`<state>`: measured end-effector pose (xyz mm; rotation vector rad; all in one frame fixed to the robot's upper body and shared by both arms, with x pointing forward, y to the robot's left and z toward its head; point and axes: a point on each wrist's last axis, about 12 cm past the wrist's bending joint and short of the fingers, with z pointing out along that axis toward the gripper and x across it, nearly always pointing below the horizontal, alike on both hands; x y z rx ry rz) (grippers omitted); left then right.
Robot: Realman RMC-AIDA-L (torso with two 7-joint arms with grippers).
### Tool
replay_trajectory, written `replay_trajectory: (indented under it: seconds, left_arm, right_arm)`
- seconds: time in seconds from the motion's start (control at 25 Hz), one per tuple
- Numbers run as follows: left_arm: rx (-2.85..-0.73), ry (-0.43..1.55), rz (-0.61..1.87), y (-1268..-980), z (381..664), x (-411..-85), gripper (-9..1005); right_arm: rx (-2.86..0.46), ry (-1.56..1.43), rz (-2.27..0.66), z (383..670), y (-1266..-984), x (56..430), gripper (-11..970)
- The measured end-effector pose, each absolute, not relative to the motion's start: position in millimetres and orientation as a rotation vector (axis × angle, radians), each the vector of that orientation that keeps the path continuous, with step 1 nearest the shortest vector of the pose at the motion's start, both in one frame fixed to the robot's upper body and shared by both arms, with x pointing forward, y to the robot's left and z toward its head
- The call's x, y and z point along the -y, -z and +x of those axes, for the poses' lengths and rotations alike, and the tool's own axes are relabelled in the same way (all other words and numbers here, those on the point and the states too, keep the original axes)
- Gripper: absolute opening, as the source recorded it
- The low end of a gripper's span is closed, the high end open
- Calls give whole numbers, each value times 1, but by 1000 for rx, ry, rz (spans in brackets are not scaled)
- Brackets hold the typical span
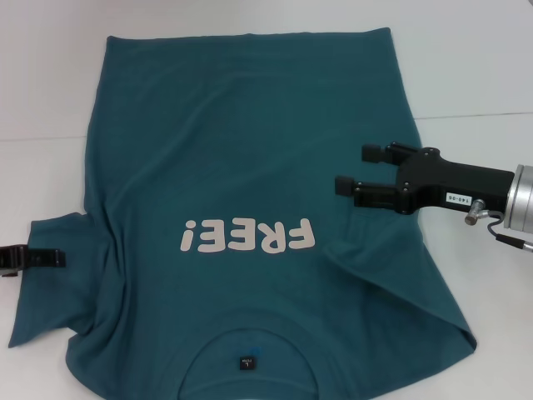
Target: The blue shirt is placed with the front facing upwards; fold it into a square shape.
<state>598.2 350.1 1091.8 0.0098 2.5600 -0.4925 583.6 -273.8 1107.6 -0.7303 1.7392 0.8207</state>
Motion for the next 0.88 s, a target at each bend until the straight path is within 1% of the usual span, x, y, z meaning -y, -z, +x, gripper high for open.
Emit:
replay_trajectory:
  seconds: [0.44,0.88]
  left_arm:
    - [-2565,497,13,-1088,597,-349,936]
    - [-2571,518,33,-1087,598,-342,936]
  right_arm:
    - [-1739,-825,-730,583,-1107,273,928]
    - [-1740,-824,-729,583,-1107,273,927]
